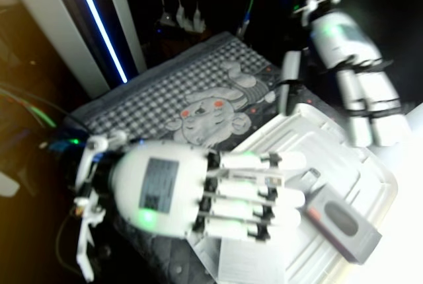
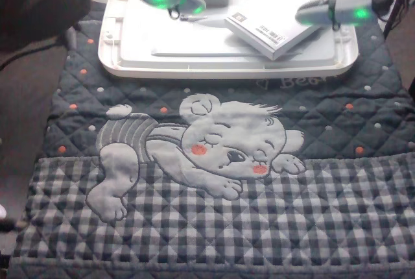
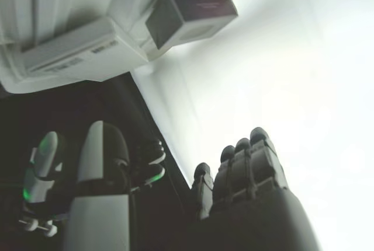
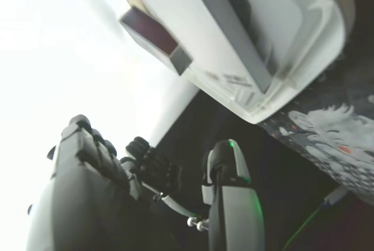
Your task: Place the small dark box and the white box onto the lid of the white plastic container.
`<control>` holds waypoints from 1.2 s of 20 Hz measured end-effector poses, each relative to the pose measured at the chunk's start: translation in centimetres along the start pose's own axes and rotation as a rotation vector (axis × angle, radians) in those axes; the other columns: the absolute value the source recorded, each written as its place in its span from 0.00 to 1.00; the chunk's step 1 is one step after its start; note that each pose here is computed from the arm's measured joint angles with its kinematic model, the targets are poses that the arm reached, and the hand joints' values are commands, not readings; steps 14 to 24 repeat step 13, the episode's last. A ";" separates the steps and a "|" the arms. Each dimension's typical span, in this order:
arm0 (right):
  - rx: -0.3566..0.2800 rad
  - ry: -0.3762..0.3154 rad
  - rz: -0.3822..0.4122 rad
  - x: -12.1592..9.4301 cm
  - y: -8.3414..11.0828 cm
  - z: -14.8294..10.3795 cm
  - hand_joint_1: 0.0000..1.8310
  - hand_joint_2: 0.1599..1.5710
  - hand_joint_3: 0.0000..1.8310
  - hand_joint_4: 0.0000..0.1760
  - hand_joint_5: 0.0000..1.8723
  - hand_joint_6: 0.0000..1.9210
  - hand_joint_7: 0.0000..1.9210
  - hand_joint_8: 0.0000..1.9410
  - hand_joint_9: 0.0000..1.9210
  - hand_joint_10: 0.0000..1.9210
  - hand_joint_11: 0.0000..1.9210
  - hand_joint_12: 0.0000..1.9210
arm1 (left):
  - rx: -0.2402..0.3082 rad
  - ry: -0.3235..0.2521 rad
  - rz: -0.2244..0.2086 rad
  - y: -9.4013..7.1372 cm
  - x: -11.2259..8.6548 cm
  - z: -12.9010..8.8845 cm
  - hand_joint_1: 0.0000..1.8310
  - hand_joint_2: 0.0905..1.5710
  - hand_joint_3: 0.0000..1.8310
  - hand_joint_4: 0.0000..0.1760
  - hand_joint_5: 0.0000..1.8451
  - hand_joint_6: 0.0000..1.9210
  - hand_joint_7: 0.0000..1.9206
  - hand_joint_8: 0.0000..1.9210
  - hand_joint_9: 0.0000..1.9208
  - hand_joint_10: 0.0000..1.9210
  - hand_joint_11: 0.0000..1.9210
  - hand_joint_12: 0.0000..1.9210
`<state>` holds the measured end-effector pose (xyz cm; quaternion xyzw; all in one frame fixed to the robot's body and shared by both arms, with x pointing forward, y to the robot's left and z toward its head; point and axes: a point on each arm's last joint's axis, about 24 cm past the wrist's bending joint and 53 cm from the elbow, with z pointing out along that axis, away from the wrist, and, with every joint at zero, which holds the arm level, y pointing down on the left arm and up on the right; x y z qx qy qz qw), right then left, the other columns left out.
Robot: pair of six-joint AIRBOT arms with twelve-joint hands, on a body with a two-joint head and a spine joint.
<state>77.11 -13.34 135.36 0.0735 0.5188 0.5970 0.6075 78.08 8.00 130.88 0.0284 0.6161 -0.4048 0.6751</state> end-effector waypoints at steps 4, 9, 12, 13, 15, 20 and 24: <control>-0.092 -0.002 0.005 -0.2 2.3 -2.1 0.49 0.49 0.00 0.71 0.00 0.00 0.00 0.00 0.00 0.00 0.00 0.00 | 0.056 -0.060 0.008 -1.0 -1.5 -2.7 0.53 0.57 0.00 0.99 0.00 0.00 0.00 0.00 0.00 0.00 0.00 0.00; -0.160 0.022 0.017 1.2 3.6 -4.2 0.47 0.43 0.00 0.83 0.00 0.00 0.00 0.00 0.01 0.00 0.01 0.00 | 0.134 -0.071 0.019 -3.1 -0.5 -5.0 0.44 0.56 0.00 0.68 0.00 0.00 0.00 0.00 0.00 0.00 0.00 0.00; -0.188 0.017 0.022 0.9 4.4 -4.9 0.49 0.40 0.00 0.96 0.02 0.01 0.00 0.00 0.00 0.00 0.01 0.01 | 0.146 -0.084 0.016 -3.2 -0.6 -6.3 0.40 0.53 0.00 0.99 0.00 0.00 0.00 0.00 0.00 0.00 0.00 0.00; -0.209 0.010 0.025 0.6 5.0 -5.4 0.52 0.38 0.00 1.00 0.02 0.01 0.00 0.00 0.00 0.00 0.00 0.00 | 0.162 -0.101 0.016 -3.4 -1.0 -7.1 0.43 0.55 0.00 1.00 0.00 0.00 0.00 0.00 0.00 0.00 0.00 0.00; -0.209 0.010 0.025 0.6 5.0 -5.4 0.52 0.38 0.00 1.00 0.02 0.01 0.00 0.00 0.00 0.00 0.00 0.00 | 0.162 -0.101 0.016 -3.4 -1.0 -7.1 0.43 0.55 0.00 1.00 0.00 0.00 0.00 0.00 0.00 0.00 0.00 0.00; -0.209 0.010 0.025 0.6 5.0 -5.4 0.52 0.38 0.00 1.00 0.02 0.01 0.00 0.00 0.00 0.00 0.00 0.00 | 0.162 -0.101 0.016 -3.4 -1.0 -7.1 0.43 0.55 0.00 1.00 0.00 0.00 0.00 0.00 0.00 0.00 0.00 0.00; -0.209 0.010 0.025 0.6 5.0 -5.4 0.52 0.38 0.00 1.00 0.02 0.01 0.00 0.00 0.00 0.00 0.00 0.00 | 0.162 -0.101 0.016 -3.4 -1.0 -7.1 0.43 0.55 0.00 1.00 0.00 0.00 0.00 0.00 0.00 0.00 0.00 0.00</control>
